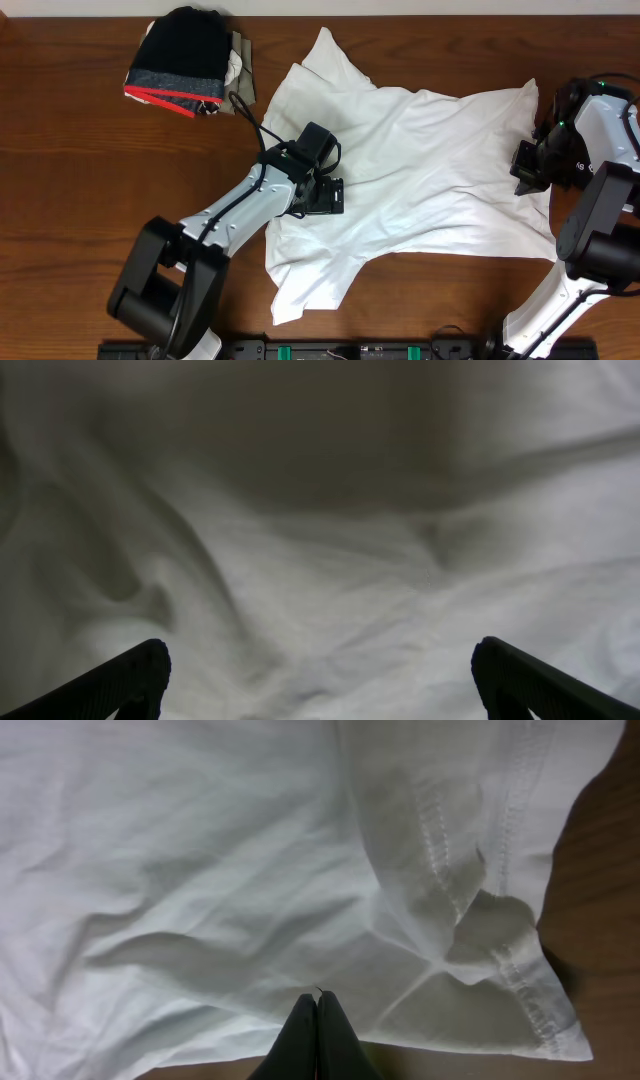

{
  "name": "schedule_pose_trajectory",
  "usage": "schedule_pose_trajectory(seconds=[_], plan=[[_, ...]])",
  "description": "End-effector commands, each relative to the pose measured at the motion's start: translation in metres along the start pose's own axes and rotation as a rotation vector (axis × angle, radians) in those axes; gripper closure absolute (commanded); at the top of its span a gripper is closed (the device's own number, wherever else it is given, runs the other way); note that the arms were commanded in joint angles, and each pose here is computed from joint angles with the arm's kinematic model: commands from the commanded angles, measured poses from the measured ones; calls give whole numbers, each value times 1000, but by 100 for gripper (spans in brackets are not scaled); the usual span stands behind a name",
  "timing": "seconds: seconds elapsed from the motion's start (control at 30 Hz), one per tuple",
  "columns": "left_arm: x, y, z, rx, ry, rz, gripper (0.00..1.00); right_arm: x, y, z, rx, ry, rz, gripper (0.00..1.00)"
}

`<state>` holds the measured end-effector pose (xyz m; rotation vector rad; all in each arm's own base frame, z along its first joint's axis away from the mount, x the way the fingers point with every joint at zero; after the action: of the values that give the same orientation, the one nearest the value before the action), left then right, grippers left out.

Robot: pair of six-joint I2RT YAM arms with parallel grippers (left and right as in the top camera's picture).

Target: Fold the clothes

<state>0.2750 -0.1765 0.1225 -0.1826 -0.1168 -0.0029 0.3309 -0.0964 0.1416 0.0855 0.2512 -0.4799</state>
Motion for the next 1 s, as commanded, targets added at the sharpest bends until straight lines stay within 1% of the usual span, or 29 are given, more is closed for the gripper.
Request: schedule_pose_trajectory(seconds=[0.0, 0.17, 0.23, 0.27, 0.47, 0.53, 0.63, 0.8, 0.97], plan=[[5, 5, -3, 0, -5, -7, 3, -7, -3, 1, -17, -6, -13, 99], [13, 17, -7, 9, -8, 35, 8, -8, -6, -17, -39, -9, -55, 99], [15, 23, -9, 15, -3, 53, 9, -8, -7, -23, -37, -11, -59, 99], [17, 26, -10, 18, -1, 64, 11, -8, -7, -26, -38, -11, -58, 99], [21, 37, -15, 31, 12, 98, 39, -10, -11, -42, -36, -14, -65, 99], [21, 37, -20, 35, 18, 92, 46, -10, -14, -46, -33, -16, -74, 99], [21, 38, -30, 43, 34, 93, 53, -10, -19, -48, -29, -14, -89, 99], [19, 41, -45, 62, 70, 97, 53, -9, -24, -48, -26, -13, -104, 99], [21, 49, -48, 85, 74, 119, 53, -8, -27, -48, -40, -24, -111, 99]])
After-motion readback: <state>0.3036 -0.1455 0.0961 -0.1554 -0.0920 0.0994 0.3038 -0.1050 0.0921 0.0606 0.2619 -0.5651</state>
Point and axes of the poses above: each gripper's point midway between its finger pads, its own z axis back along the fingers, its own y axis along the line the jaws close on, x = y × z, the point moved 10 cm from there along z, back along the fingers
